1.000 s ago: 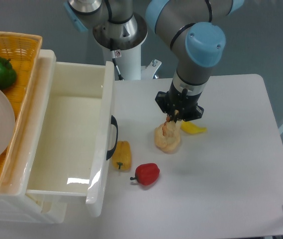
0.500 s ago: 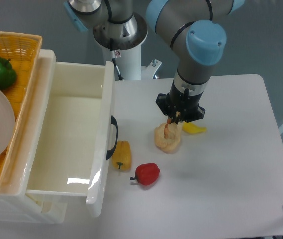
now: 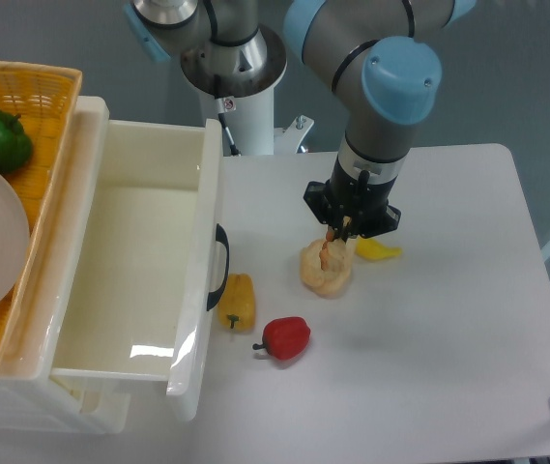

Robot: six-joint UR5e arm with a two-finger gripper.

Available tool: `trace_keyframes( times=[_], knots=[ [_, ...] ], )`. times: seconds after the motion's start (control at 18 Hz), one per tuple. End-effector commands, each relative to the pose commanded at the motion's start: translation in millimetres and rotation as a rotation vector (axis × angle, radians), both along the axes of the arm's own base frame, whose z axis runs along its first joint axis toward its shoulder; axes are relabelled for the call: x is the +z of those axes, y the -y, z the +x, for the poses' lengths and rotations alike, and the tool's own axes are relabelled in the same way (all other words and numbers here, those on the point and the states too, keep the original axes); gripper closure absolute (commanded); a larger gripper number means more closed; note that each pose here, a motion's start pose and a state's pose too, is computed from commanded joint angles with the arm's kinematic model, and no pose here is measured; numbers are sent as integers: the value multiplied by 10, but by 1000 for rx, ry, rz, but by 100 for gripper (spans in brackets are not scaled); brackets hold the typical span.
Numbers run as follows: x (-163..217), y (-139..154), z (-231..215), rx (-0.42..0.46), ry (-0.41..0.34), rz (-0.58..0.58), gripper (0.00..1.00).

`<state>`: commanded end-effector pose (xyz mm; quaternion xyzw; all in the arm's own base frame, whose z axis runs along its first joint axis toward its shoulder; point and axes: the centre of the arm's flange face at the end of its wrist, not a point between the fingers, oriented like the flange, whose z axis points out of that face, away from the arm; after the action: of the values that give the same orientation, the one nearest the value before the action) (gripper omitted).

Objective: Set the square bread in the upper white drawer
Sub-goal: 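Lower the gripper onto the small orange piece atop the bread roll, then close the gripper on the orange piece and lift it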

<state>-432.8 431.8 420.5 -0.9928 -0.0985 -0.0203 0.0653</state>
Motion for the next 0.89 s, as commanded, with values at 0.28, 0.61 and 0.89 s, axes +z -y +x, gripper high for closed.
trace_keyframes(
  times=[0.28, 0.61, 0.89],
  knots=[
    [78, -47, 22, 96, 26, 40, 92],
    [391, -145, 78, 339, 101, 168, 89],
    [654, -143, 223, 407, 101, 224, 89]
  ],
)
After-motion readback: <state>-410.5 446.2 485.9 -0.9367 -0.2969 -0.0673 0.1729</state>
